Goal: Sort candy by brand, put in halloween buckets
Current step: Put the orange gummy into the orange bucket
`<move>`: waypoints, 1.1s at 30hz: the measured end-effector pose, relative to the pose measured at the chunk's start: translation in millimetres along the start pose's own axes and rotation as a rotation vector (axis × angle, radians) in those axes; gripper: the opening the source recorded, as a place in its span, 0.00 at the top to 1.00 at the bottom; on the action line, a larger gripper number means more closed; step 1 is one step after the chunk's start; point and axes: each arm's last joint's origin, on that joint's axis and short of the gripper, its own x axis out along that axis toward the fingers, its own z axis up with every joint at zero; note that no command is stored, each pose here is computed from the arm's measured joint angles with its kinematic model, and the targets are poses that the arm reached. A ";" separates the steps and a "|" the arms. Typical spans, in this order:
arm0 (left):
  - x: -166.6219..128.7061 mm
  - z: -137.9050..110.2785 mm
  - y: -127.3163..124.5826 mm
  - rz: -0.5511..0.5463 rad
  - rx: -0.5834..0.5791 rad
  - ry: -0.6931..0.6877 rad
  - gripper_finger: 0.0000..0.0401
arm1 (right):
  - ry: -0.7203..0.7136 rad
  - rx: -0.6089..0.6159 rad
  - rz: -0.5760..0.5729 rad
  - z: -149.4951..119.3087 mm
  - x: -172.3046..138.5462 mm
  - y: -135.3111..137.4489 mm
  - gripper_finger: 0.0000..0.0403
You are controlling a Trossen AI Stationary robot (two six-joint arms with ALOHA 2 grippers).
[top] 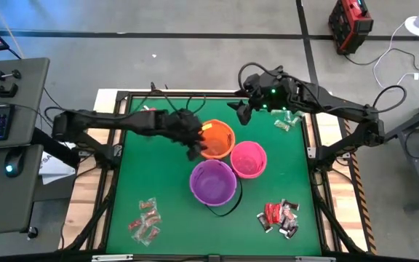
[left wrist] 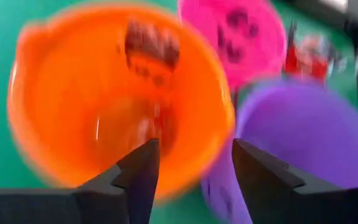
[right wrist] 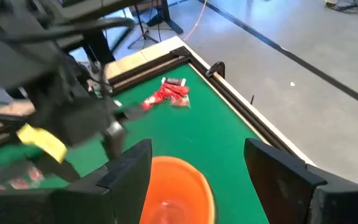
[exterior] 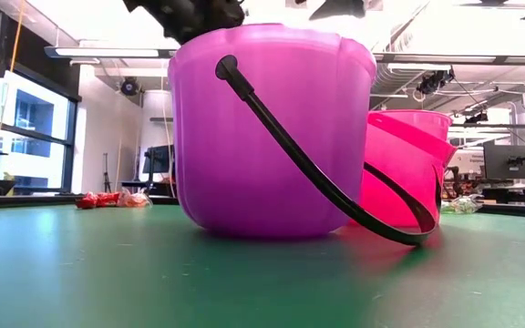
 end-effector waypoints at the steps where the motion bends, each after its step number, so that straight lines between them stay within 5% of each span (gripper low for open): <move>1: -7.3 -4.8 -1.4 0.003 0.004 0.024 0.51 | 0.005 -0.013 -0.006 -0.4 0.0 -0.6 0.38; 7: -48.8 -40.3 -11.8 0.030 -0.060 0.071 0.51 | 0.035 -0.030 -0.037 -2.3 1.3 -9.0 0.38; 10: -62.1 -58.0 -9.0 0.146 -0.144 0.038 0.52 | 0.051 -0.030 -0.058 -3.0 2.0 -15.2 0.38; 14: -70.3 -72.5 17.9 0.362 -0.336 0.069 0.53 | 0.052 -0.009 -0.079 -2.0 2.6 -22.1 0.38; 19: -67.0 -65.0 74.0 0.531 -0.419 0.125 0.53 | 0.045 0.026 -0.093 -0.7 3.0 -27.6 0.38; 23: -59.3 -59.6 111.5 0.507 -0.497 0.157 0.53 | 0.087 0.045 -0.126 -5.2 2.6 -29.1 0.38; 25: -57.6 -59.3 119.2 0.456 -0.526 0.171 0.53 | 0.172 0.076 -0.263 -15.1 0.4 -36.8 0.38; 30: -68.3 -54.4 112.5 0.378 -0.480 0.095 0.53 | 0.382 0.305 -0.552 -52.0 5.3 -81.3 0.38; 33: -85.7 -50.3 101.5 0.346 -0.441 -0.020 0.53 | 0.484 0.443 -0.617 -79.0 13.6 -106.5 0.38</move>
